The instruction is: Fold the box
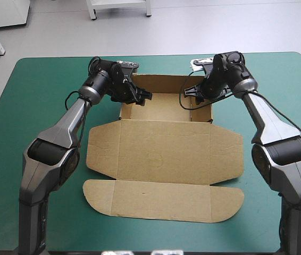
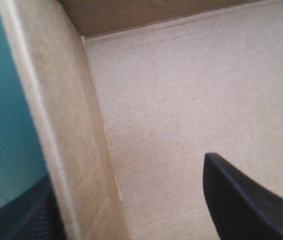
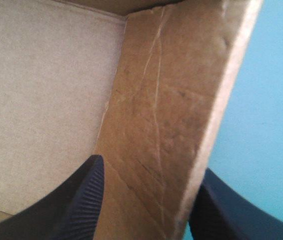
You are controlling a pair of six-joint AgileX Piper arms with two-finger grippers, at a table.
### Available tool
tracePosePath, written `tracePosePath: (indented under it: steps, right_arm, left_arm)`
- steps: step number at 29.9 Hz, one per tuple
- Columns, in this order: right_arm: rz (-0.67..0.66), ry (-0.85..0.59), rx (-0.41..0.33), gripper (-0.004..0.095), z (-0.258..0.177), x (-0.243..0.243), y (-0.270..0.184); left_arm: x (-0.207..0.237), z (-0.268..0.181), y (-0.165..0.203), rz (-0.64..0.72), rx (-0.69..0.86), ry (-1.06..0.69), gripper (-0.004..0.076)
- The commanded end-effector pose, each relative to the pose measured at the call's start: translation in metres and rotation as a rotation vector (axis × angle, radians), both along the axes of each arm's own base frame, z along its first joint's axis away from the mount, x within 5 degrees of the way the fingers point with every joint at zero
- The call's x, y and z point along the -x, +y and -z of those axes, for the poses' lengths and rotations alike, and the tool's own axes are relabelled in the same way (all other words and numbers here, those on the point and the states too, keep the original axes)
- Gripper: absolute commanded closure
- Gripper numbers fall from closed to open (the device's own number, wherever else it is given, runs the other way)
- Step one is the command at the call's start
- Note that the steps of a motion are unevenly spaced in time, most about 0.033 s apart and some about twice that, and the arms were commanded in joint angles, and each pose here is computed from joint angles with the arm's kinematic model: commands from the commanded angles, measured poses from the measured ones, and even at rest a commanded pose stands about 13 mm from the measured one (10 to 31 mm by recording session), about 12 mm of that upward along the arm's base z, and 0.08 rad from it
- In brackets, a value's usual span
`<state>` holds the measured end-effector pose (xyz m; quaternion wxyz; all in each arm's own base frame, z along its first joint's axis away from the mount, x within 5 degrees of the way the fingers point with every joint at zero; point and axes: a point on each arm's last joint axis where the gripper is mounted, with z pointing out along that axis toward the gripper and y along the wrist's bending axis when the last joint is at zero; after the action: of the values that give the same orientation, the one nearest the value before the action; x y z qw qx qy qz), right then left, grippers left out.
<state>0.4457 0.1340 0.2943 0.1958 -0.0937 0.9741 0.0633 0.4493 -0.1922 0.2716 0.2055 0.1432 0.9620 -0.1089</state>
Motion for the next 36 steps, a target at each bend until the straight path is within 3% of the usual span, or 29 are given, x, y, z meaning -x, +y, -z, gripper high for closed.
tracePosePath:
  steps: [1, 9, 18, 29, 36]
  right_arm:
    - [0.011, -0.16, 0.007, 0.0437, -0.06, 0.016, -0.009]
    - [0.028, -0.25, 0.021, 0.0437, -0.101, 0.038, -0.019]
    - [0.025, -0.325, 0.004, 0.0438, -0.144, 0.075, -0.03]
    - [0.008, -0.456, 0.056, 0.0439, -0.191, 0.142, -0.055]
    - [0.001, -0.475, 0.062, 0.0439, -0.193, 0.142, -0.055]
  left_arm:
    - [0.017, -0.072, 0.007, 0.001, 0.042, -0.206, 0.0224]
    - [0.046, -0.131, 0.024, 0.001, 0.02, -0.358, 0.0248]
    - [0.093, -0.168, 0.043, 0.053, -0.006, -0.367, 0.0288]
    - [0.228, -0.194, 0.099, 0.042, 0.035, -0.475, 0.0301]
    - [0.292, -0.18, 0.126, 0.041, 0.045, -0.513, 0.0301]
